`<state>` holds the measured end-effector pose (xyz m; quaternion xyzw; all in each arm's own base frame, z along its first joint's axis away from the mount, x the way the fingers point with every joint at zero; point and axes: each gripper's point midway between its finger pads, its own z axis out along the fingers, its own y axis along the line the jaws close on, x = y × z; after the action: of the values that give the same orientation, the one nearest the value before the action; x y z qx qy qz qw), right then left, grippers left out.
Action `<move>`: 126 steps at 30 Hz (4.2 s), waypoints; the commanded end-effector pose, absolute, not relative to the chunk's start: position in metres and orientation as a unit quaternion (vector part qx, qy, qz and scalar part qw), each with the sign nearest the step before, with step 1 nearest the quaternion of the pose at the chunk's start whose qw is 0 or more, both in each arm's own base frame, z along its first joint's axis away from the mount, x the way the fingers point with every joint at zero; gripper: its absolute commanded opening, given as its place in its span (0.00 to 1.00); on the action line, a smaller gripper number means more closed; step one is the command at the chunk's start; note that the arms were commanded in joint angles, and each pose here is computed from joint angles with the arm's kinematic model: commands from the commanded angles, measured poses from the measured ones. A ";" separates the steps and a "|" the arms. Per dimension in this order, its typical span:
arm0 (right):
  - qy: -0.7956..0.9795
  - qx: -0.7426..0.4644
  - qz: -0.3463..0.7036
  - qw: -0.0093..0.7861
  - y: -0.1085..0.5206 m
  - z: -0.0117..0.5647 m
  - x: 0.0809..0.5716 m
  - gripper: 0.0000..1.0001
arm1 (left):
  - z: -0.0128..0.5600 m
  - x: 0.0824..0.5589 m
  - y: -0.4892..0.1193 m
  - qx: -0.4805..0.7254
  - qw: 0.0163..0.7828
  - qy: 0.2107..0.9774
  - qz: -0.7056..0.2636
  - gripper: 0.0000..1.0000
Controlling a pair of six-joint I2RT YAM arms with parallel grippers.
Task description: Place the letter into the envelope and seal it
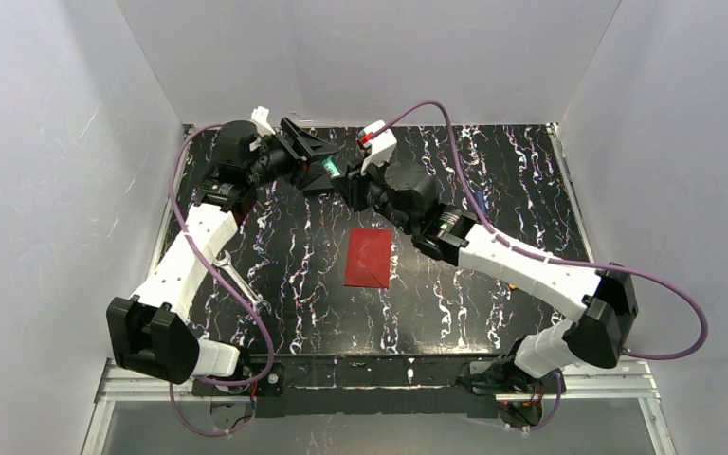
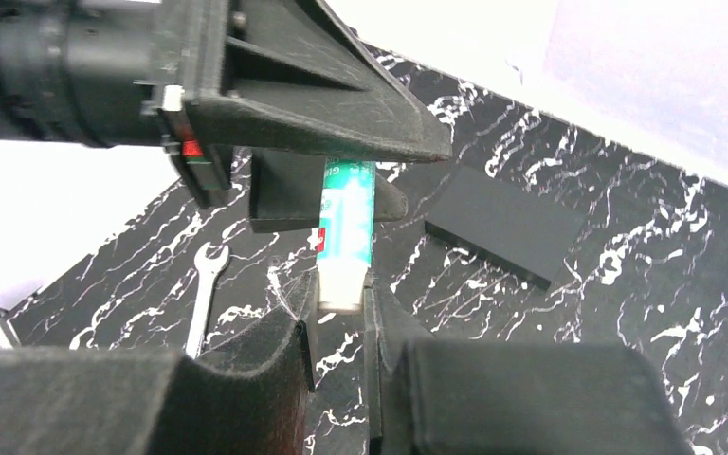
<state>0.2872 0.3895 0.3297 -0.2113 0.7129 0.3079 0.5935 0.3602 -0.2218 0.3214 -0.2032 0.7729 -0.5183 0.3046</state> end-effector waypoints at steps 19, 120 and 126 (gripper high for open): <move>0.666 -0.347 0.322 0.576 0.375 0.361 0.261 0.13 | 0.336 0.288 -0.222 -0.047 0.185 0.753 -0.630 0.68; 0.973 0.048 -0.058 0.218 0.122 0.040 0.387 0.48 | 0.215 0.319 -0.210 -0.202 0.094 0.815 -0.534 0.00; 0.976 0.052 -0.048 0.204 0.120 0.033 0.386 0.43 | 0.216 0.318 -0.210 -0.203 0.093 0.814 -0.536 0.00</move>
<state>0.3734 0.1172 0.0297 0.0479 0.9775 -0.0633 0.1954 0.3224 -0.2070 0.2116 -0.2127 0.8187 -0.5234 0.1025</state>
